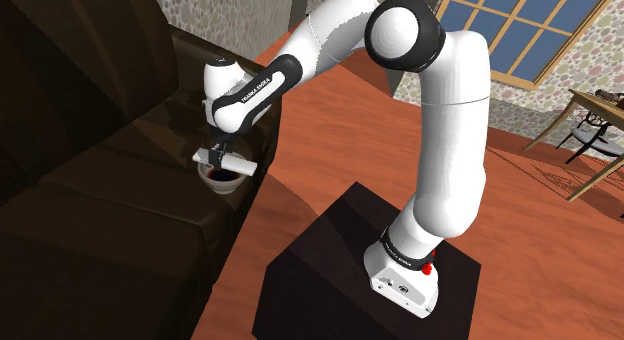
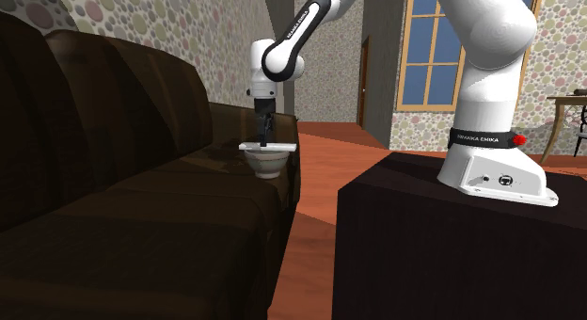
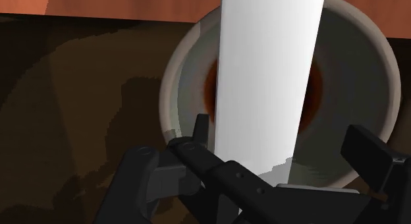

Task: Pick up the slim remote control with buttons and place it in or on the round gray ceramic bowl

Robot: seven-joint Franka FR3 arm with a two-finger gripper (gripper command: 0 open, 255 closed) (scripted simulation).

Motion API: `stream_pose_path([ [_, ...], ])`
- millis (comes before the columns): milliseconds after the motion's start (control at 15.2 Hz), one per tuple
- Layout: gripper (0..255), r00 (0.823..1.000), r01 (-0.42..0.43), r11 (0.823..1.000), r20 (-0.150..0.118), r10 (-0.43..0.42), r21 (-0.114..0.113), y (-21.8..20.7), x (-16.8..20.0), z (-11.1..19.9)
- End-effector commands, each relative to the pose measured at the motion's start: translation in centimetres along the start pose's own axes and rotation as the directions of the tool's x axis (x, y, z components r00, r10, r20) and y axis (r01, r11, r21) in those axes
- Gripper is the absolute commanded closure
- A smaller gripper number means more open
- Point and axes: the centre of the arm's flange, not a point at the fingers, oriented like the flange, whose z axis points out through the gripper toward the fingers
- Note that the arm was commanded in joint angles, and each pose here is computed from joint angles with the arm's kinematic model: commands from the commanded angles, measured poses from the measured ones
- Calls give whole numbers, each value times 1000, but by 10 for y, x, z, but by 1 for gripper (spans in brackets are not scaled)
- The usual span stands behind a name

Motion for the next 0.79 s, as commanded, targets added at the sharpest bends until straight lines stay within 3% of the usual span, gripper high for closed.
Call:
stream_pose_path([
  [0, 0, 1000, 0, 1000, 0, 0, 0, 0, 0, 0],
  [264, 0, 1000, 0, 1000, 0, 0, 0, 0, 0, -50],
  [726, 0, 1000, 0, 1000, 0, 0, 0, 0, 0, -50],
])
